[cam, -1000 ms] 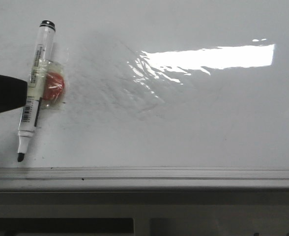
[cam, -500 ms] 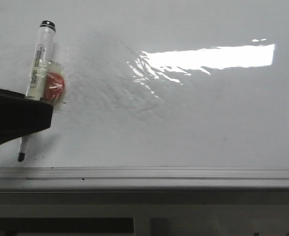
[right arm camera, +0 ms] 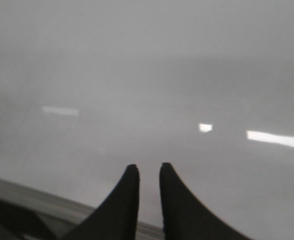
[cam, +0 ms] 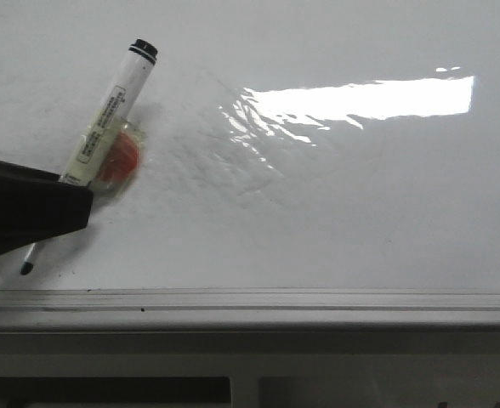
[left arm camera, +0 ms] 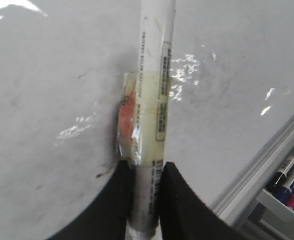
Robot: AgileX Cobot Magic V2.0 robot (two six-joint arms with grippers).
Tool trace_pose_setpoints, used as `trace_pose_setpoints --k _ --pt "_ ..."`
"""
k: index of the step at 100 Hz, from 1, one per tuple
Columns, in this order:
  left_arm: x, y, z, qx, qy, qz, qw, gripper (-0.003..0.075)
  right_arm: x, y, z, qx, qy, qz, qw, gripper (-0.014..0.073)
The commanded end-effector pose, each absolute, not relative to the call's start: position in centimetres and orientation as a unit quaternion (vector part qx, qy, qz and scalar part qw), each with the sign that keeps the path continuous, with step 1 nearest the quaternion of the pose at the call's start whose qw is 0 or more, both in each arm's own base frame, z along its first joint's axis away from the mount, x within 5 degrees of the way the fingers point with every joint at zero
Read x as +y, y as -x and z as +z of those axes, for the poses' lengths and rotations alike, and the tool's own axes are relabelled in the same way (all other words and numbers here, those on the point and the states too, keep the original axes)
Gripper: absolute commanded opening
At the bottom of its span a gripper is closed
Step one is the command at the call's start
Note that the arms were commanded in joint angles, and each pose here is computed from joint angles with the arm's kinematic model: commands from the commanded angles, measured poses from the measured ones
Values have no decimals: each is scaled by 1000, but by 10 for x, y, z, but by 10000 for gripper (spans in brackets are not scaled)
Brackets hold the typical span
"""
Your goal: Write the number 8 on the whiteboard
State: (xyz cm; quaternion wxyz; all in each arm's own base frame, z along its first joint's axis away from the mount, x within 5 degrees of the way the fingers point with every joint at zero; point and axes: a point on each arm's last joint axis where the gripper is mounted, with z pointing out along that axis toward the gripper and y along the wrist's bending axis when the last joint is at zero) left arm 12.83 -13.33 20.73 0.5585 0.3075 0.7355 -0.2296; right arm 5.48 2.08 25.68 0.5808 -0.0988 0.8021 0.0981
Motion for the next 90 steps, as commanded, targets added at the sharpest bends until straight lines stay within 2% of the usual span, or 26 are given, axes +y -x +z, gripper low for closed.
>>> trace_pose_setpoints --k 1,11,18,31,62,81,90 --pt "-142 -129 229 664 -334 -248 622 -20 30 -56 278 767 173 116 606 232" --pt "-147 -124 232 628 -387 -244 630 -20 43 -55 283 760 243 162 581 326" --pt "-152 -121 235 599 -429 -239 633 -20 48 -57 290 757 249 192 572 325" --pt "-159 -118 243 554 -480 -231 640 -20 55 -65 306 752 264 208 567 325" --pt "-162 -121 250 544 -478 -231 649 -20 83 -99 337 731 322 220 560 325" --pt "-162 -121 250 543 -480 -230 650 -20 121 -119 341 723 368 248 529 325" --pt "-162 -120 250 540 -484 -229 649 -20 137 -125 344 712 378 256 534 325"
